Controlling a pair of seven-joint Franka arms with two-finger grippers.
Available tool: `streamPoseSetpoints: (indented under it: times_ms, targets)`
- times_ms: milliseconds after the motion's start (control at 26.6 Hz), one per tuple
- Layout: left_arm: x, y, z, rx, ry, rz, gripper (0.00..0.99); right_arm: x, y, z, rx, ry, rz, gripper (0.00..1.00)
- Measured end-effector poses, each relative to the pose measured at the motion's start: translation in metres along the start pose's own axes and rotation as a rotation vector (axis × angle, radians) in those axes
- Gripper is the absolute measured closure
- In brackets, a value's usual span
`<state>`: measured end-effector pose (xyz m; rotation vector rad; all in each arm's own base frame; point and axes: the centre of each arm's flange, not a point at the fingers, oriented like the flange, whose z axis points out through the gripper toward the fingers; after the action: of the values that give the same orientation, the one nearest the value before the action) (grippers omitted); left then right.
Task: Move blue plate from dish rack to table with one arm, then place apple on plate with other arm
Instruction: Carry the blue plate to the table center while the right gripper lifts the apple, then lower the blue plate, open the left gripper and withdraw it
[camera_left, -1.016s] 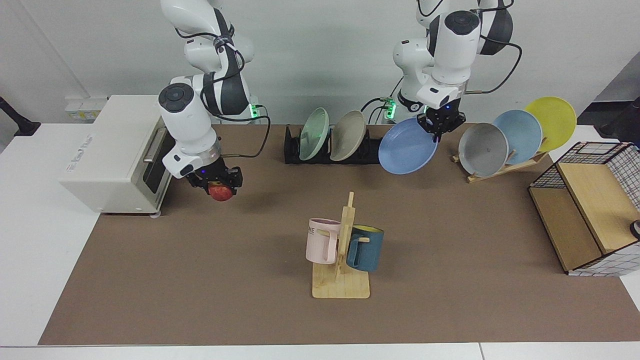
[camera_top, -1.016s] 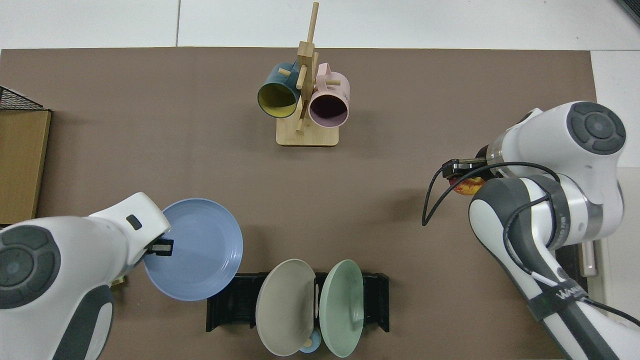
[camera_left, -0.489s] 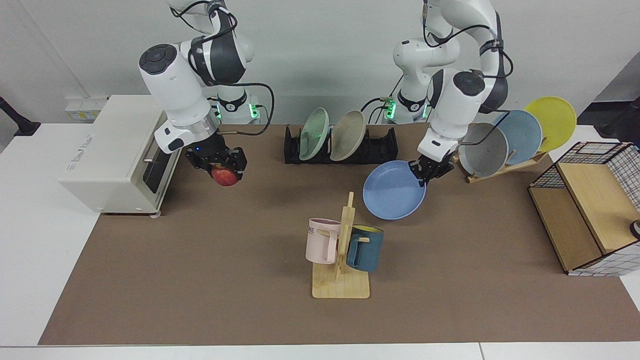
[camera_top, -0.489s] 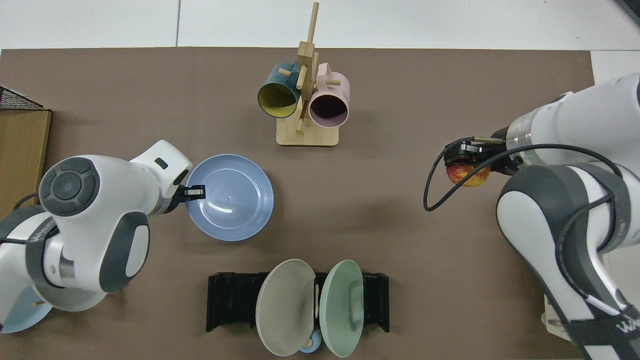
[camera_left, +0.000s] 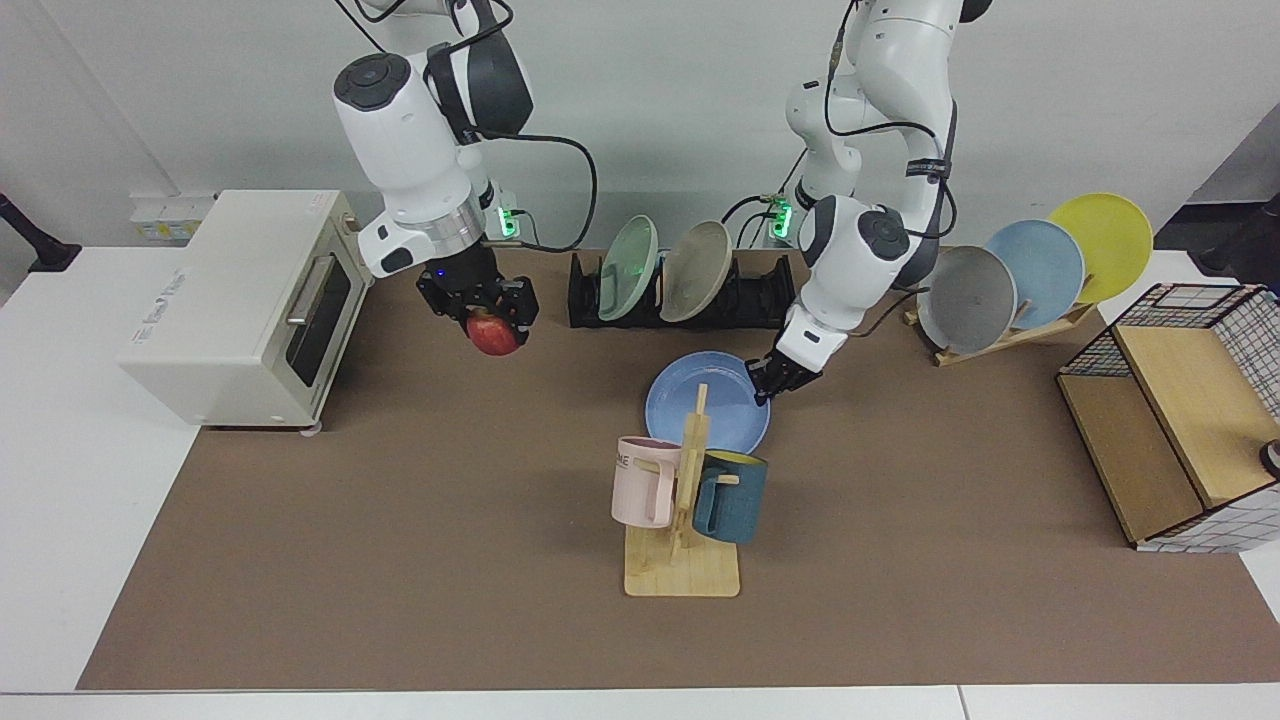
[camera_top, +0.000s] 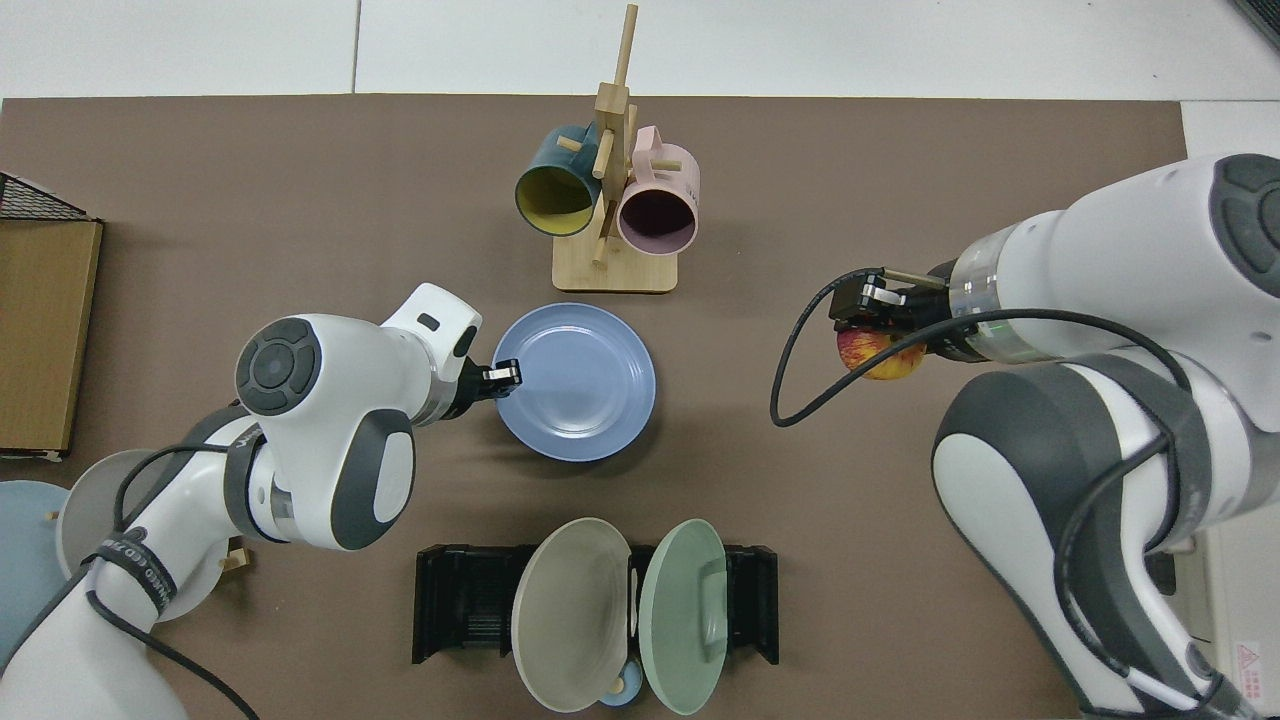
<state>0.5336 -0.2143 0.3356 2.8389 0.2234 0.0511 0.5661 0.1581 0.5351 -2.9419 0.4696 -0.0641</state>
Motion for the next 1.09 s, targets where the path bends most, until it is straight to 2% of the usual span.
streamPoseSetpoints:
  times_ms: [263, 376, 414, 527, 602, 639, 677, 715, 790, 828, 940, 1091]
  targets:
    - [-0.007, 0.014, 0.01, -0.019, -0.001, 0.04, 0.943, -0.008, -0.009, 0.002, 0.044, -0.038, 0.067, 0.25]
    - [-0.008, 0.016, 0.013, -0.022, -0.001, 0.053, 0.859, -0.014, -0.014, 0.01, 0.05, -0.062, 0.094, 0.25]
    - [-0.008, 0.016, 0.013, -0.023, -0.001, 0.057, 0.767, -0.017, -0.017, 0.012, 0.048, -0.067, 0.099, 0.25]
    - [-0.009, 0.017, 0.014, -0.023, -0.001, 0.065, 0.639, -0.026, -0.029, 0.021, 0.047, -0.074, 0.113, 0.25]
    - [-0.009, 0.017, 0.014, -0.02, 0.0, 0.074, 0.458, -0.034, -0.039, 0.029, 0.047, -0.073, 0.125, 0.25]
    - [-0.009, 0.017, 0.014, -0.015, 0.002, 0.085, 0.405, -0.038, -0.043, 0.032, 0.049, -0.072, 0.127, 0.25]
    - [-0.009, 0.017, 0.013, -0.005, 0.006, 0.1, 0.379, -0.041, -0.047, 0.036, 0.049, -0.072, 0.128, 0.25]
    - [-0.008, 0.017, 0.013, 0.008, 0.011, 0.119, 0.278, -0.045, -0.05, 0.04, 0.049, -0.072, 0.125, 0.25]
    - [-0.007, 0.017, 0.011, 0.039, 0.026, 0.16, 0.198, -0.052, -0.056, 0.047, 0.045, -0.077, 0.122, 0.25]
    - [-0.006, 0.016, 0.009, 0.052, 0.032, 0.177, 0.097, -0.055, -0.058, 0.051, 0.043, -0.08, 0.12, 0.25]
    - [0.0, 0.015, -0.001, 0.09, 0.043, 0.215, 0.0, -0.063, -0.065, 0.06, 0.043, -0.079, 0.121, 0.25]
    - [0.013, 0.011, -0.032, 0.171, 0.043, 0.28, 0.0, -0.076, -0.079, 0.076, 0.059, -0.06, 0.129, 0.25]
